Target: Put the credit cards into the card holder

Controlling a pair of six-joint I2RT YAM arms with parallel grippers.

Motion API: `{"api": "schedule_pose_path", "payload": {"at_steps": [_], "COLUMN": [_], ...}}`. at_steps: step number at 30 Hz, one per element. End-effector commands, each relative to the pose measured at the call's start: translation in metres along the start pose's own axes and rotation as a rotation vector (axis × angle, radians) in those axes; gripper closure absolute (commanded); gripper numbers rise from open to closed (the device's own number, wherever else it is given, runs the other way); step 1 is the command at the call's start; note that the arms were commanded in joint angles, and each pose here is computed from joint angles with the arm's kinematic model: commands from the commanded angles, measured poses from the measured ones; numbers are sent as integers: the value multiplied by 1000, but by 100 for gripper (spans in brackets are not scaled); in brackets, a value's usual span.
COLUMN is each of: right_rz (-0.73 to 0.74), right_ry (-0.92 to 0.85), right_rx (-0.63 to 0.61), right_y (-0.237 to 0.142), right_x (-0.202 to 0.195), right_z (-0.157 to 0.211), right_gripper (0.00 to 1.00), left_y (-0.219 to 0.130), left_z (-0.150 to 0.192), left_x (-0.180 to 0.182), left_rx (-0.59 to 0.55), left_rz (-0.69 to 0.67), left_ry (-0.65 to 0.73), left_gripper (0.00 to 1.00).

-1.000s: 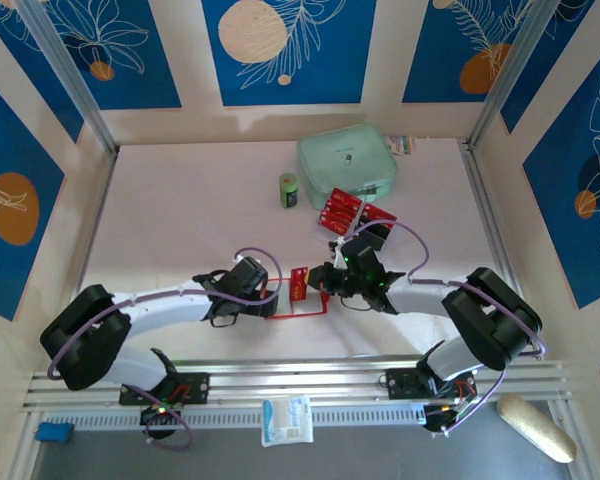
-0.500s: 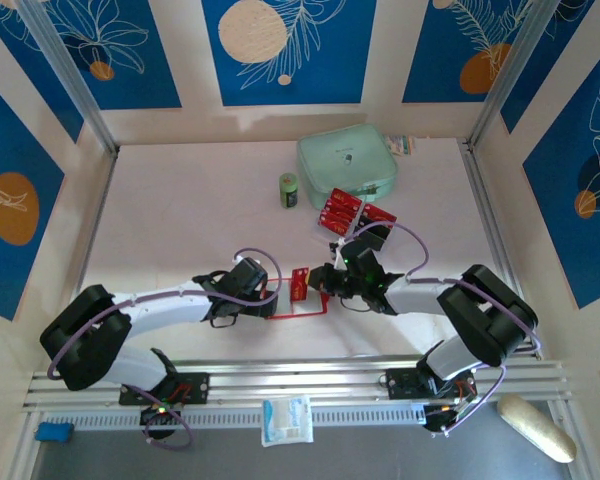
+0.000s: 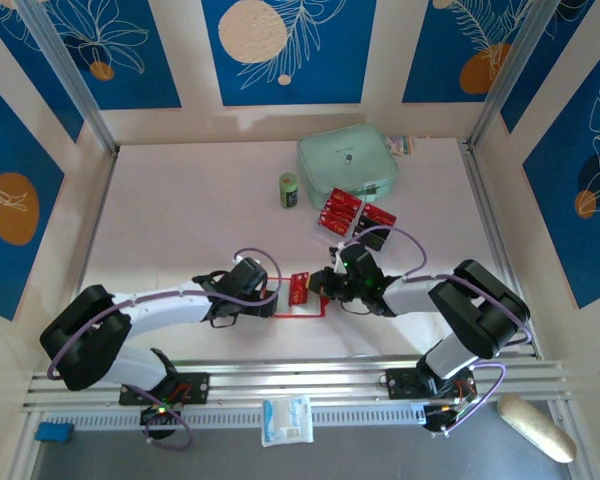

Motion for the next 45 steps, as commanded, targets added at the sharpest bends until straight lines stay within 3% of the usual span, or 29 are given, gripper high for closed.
{"api": "schedule_pose_path", "payload": {"at_steps": [1, 45], "right_rz": [-10, 28], "right_ry": [0, 52], "right_rx": [53, 77], "right_y": [5, 3], "right_x": [-3, -18], "right_z": [9, 25], "right_gripper": [100, 100], "left_y": [5, 6], "left_z": [18, 20], "left_x": [10, 10], "left_rx": [55, 51], "left_rz": [-30, -26], "left_ry": [-10, -11], "left_gripper": [0, 0]}}
Point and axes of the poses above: each hand's point on the last joint's axis, 136 mm out from that joint toward the fingers, its own y axis out along the fingers, its own x axis along the line the jaws close on, z = x × y, the point moved 2 cm from there along -y, back along the fingers, and after that the axes turned 13 degrees about y, right-handed, at the moved point
